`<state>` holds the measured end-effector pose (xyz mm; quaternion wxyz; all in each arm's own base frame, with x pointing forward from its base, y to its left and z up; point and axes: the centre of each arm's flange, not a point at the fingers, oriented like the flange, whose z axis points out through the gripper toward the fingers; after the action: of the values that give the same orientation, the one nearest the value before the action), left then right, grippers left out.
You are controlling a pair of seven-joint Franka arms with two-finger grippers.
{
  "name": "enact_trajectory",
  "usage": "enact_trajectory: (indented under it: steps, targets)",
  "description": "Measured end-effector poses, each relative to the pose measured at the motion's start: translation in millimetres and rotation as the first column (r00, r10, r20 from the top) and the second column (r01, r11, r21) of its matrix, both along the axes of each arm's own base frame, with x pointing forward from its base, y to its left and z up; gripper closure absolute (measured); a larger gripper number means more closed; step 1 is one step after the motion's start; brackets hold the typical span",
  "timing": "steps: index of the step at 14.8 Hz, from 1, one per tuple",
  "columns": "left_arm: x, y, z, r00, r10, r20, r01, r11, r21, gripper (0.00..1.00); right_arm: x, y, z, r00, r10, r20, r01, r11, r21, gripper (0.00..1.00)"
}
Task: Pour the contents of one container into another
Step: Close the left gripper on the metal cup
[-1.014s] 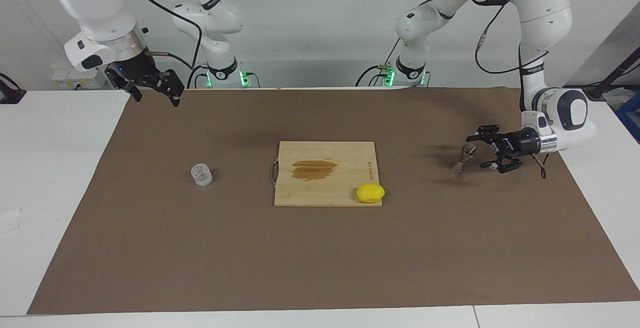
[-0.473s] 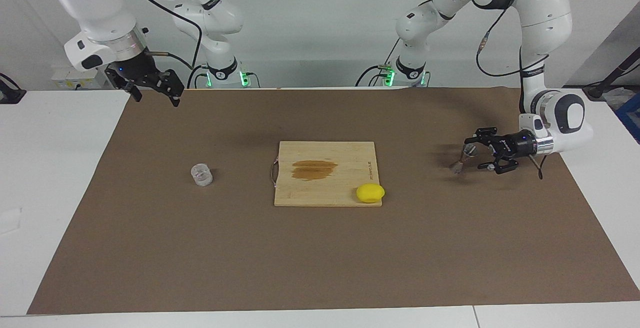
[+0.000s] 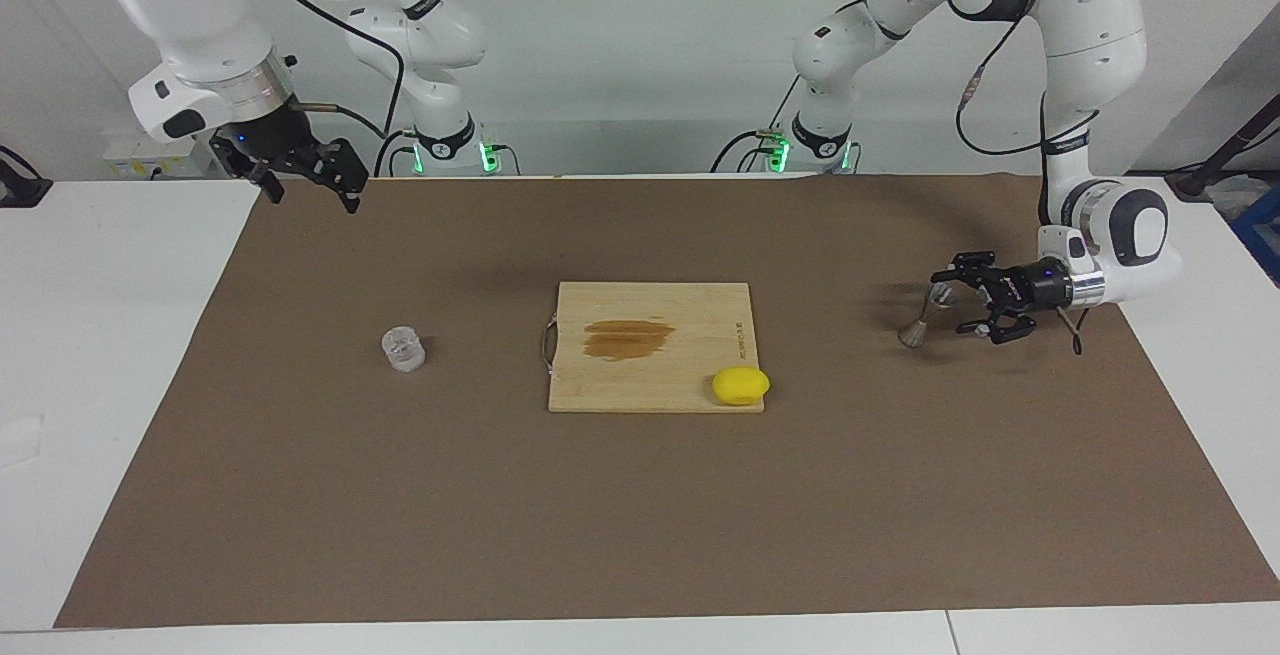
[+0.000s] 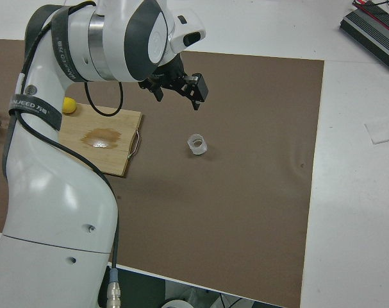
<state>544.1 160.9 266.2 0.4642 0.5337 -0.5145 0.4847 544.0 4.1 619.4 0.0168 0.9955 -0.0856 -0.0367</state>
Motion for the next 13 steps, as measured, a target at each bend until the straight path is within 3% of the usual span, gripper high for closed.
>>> enact_trajectory:
  steps: [3, 9, 13]
  targets:
    - [2, 0, 0, 1.0, 0.014, -0.003, -0.014, 1.0, -0.001, 0.0, 0.0, 0, 0, 1.0, 0.0, 0.0, 0.0, 1.0, 0.0, 0.0]
    - [10, 7, 10, 0.993, 0.059, -0.104, -0.06, 0.998, -0.011, 0.0, 0.0, 0, 0, 1.0, 0.0, 0.0, 0.0, 1.0, 0.0, 0.0]
    - [7, 9, 11, 0.991, 0.037, -0.126, -0.039, 0.999, -0.013, 0.0, 0.0, 0, 0, 1.0, 0.0, 0.0, 0.0, 1.0, 0.0, 0.0]
